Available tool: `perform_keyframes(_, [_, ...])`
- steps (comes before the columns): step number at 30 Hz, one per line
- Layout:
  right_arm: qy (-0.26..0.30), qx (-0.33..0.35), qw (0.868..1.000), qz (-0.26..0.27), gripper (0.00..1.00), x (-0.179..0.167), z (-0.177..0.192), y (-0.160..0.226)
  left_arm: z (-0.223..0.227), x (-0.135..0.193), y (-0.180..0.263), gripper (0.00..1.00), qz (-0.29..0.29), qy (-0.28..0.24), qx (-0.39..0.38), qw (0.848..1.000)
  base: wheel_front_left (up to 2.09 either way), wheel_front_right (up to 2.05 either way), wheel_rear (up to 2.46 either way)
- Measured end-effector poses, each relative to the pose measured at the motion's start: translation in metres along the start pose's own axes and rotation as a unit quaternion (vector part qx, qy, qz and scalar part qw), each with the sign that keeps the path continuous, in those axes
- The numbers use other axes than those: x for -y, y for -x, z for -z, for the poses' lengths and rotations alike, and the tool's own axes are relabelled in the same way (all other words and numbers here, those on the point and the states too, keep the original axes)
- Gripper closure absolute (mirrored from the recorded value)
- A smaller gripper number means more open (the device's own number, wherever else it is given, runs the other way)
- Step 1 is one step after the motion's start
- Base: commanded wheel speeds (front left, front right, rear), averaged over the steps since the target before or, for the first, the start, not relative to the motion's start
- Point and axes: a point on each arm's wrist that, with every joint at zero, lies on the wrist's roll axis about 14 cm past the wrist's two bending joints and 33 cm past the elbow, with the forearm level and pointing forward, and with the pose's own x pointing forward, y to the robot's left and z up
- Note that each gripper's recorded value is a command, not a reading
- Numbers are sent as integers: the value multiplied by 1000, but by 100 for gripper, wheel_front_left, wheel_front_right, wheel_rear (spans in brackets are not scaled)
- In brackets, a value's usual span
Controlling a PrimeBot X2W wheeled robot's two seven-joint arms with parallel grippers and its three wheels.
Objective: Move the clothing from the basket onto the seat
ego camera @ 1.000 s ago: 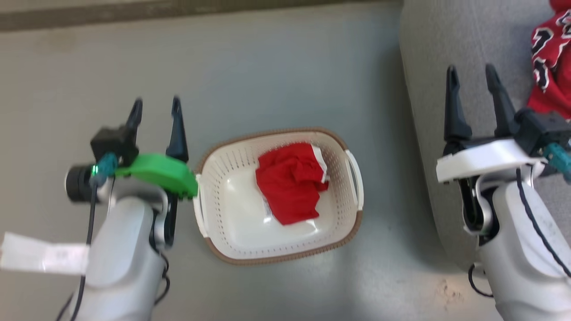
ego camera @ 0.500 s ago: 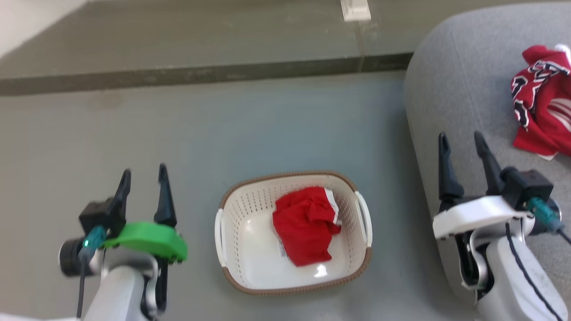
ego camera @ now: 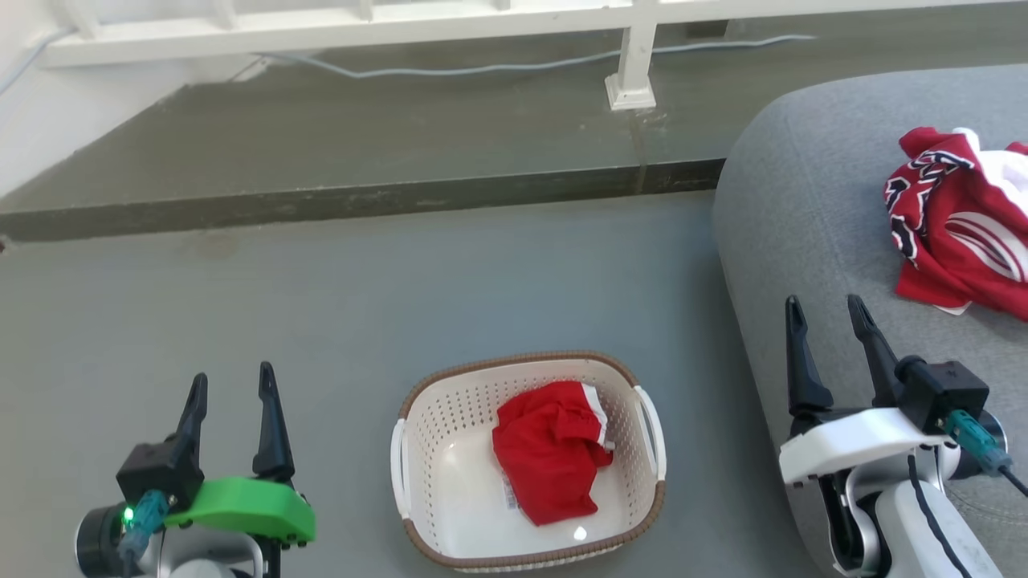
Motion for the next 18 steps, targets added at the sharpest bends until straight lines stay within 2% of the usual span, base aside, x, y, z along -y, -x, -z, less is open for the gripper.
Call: perform_keyframes(18, [-4, 18, 1000, 4, 0, 2, -12, 6, -8, 1, 18, 0, 3, 1, 14, 1000, 0, 0, 0])
